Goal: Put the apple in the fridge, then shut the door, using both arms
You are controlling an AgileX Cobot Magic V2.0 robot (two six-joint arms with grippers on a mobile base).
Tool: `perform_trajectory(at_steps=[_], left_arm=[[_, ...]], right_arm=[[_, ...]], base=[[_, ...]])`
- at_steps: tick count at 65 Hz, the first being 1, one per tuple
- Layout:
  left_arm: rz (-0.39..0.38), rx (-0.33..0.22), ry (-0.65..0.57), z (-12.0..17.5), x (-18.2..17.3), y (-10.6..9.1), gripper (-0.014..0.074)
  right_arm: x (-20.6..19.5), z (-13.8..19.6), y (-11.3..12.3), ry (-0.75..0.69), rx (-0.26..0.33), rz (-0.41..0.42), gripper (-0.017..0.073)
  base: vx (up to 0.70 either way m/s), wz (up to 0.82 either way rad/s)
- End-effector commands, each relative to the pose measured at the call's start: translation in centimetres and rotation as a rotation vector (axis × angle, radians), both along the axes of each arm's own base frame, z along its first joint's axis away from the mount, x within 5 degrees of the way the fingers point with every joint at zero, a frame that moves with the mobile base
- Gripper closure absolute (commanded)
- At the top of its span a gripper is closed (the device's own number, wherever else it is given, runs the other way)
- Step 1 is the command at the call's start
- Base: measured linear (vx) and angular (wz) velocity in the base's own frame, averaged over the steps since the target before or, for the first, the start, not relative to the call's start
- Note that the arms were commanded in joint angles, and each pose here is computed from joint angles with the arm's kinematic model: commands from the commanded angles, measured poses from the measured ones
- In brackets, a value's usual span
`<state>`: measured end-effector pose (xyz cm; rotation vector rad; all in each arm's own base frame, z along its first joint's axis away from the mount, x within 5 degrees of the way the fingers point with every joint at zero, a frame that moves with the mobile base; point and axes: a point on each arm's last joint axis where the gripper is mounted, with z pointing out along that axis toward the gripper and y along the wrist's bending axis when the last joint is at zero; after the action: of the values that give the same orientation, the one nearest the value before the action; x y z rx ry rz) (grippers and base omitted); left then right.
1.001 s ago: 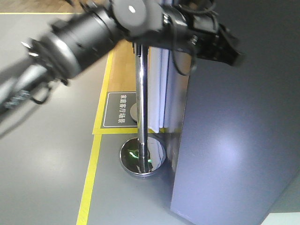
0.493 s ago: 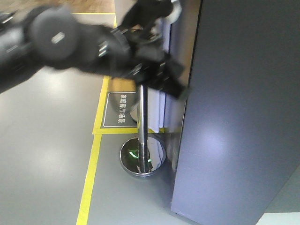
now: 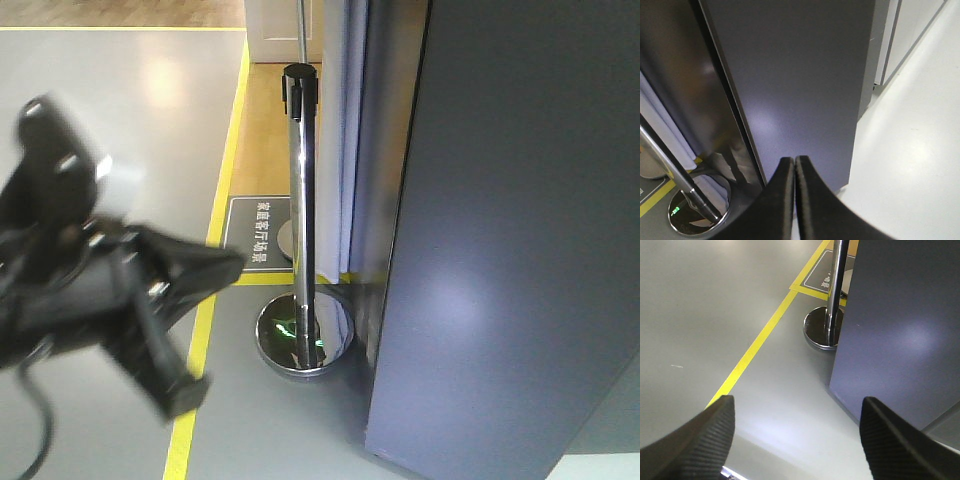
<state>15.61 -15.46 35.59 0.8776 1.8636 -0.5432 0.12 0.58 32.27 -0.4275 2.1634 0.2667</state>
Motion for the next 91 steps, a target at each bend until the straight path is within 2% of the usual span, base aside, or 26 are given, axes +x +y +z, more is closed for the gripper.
perform_trajectory(at_steps=[1,14,21,27,45,48,54,60,66,76,83,91], left_arm=[[0.029,-0.099,-0.074,1.3,-1.2,1.3,0.0599],[0.031,-0.106,-0.086,0.8,-2.2,2.2,0.0599],[0.029,-0.100,-0.081,0.7,-2.2,2.2,0.0599],[0.029,-0.097,-0.077,0.6,-2.1,2.1,0.0599],[0.029,-0.097,-0.077,0.6,-2.1,2.1,0.0599],[0.029,-0.097,-0.077,0.6,-2.1,2.1,0.0599],[0.029,-0.097,-0.077,0.6,-2.1,2.1,0.0599],[0.029,-0.097,-0.077,0.6,-2.1,2.1,0.0599],[0.029,-0.097,-0.077,0.6,-2.1,2.1,0.0599],[0.029,-0.097,-0.077,0.6,-2.1,2.1,0.0599],[0.029,-0.097,-0.077,0.6,-2.1,2.1,0.0599],[0.029,-0.097,-0.077,0.6,-2.1,2.1,0.0599]], right_arm=[[0.4,1.1,0.1,-0.073,0.028,-0.009,0.0062],[0.4,1.1,0.1,-0.074,0.029,-0.009,0.0071],[0.4,1.2,0.1,-0.079,0.031,-0.009,0.0120],[0.5,1.4,0.1,-0.102,0.039,-0.011,0.0208],[1.4,2.4,0.3,-0.214,0.080,-0.028,0.0561],[1.8,2.6,0.4,-0.217,0.080,-0.038,0.0575],[3.0,2.8,0.4,-0.223,0.069,-0.079,0.0569],[4.7,3.0,0.5,-0.221,0.031,-0.131,0.0568],[6.7,3.0,0.2,-0.222,-0.030,-0.216,0.0568],[9.8,3.5,-0.3,-0.272,-0.089,-0.386,0.0566],[11.4,4.2,-0.7,-0.326,-0.086,-0.499,0.0561],[12.8,6.2,-0.5,-0.396,-0.093,-0.531,0.0562]], base=[[0.00,0.00],[0.00,0.00],[0.00,0.00],[0.00,0.00],[0.00,0.00],[0.00,0.00],[0.00,0.00],[0.00,0.00],[0.00,0.00],[0.00,0.00],[0.00,0.00],[0.00,0.00]])
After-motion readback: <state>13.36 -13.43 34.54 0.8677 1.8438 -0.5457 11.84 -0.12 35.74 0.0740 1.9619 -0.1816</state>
